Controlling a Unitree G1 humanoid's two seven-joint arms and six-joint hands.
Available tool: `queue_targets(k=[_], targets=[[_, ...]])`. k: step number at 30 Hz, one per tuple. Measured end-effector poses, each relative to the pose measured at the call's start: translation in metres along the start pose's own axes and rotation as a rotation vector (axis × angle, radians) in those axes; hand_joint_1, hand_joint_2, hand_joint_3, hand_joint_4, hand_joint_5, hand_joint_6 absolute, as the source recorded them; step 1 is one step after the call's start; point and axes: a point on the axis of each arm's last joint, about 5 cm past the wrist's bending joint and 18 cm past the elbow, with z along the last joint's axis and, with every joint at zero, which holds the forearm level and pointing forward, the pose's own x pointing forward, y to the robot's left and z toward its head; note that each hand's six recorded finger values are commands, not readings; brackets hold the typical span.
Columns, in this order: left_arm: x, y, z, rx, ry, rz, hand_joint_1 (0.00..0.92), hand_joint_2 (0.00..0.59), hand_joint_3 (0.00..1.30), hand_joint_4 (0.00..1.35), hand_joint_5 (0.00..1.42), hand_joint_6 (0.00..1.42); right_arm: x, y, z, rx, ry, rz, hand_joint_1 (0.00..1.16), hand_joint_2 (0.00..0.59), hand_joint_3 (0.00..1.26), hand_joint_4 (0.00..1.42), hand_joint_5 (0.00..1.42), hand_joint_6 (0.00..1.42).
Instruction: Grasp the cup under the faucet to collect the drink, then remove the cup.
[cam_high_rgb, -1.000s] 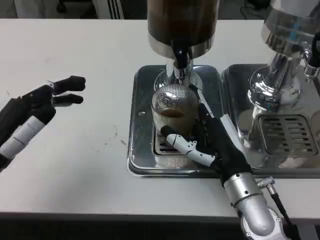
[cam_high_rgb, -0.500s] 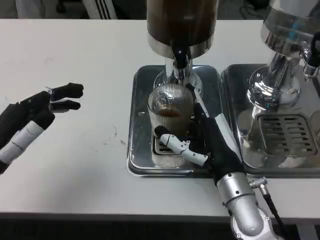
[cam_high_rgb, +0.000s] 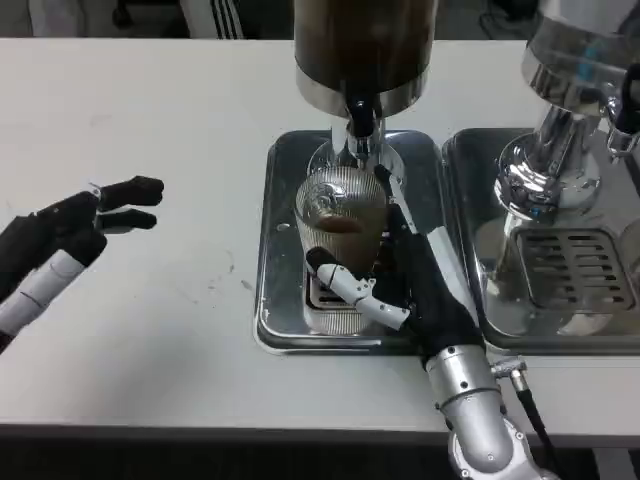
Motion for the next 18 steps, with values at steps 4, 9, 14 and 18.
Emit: queue_targets(k=[4,9,14,18], targets=[[-0.0006,0.0001,-0.0001,0.001,0.002,-0.001,0.000,0.110,0.29,0.23,0.29,0.23,-0.0002,0.0014,-0.0006,-0.012,-0.002,-0.011,0.58,0.217,0.00,0.00,0.00,0.00],[-0.0028,-0.0002,-0.0008,0.000,0.011,-0.003,0.000,0.110,0.29,0.24,0.29,0.22,-0.0006,0.0033,-0.0007,-0.021,-0.003,-0.020,0.58,0.218,0.00,0.00,0.00,0.00],[-0.0053,0.0000,-0.0015,0.000,0.022,-0.005,0.000,0.110,0.29,0.24,0.30,0.22,-0.0003,0.0040,-0.0005,-0.022,-0.003,-0.019,0.58,0.219,0.00,0.00,0.00,0.00],[-0.0063,0.0002,-0.0015,-0.001,0.027,-0.006,0.000,0.111,0.29,0.24,0.30,0.22,-0.0001,0.0052,-0.0001,-0.019,-0.003,-0.020,0.57,0.215,0.00,0.00,0.00,0.01]])
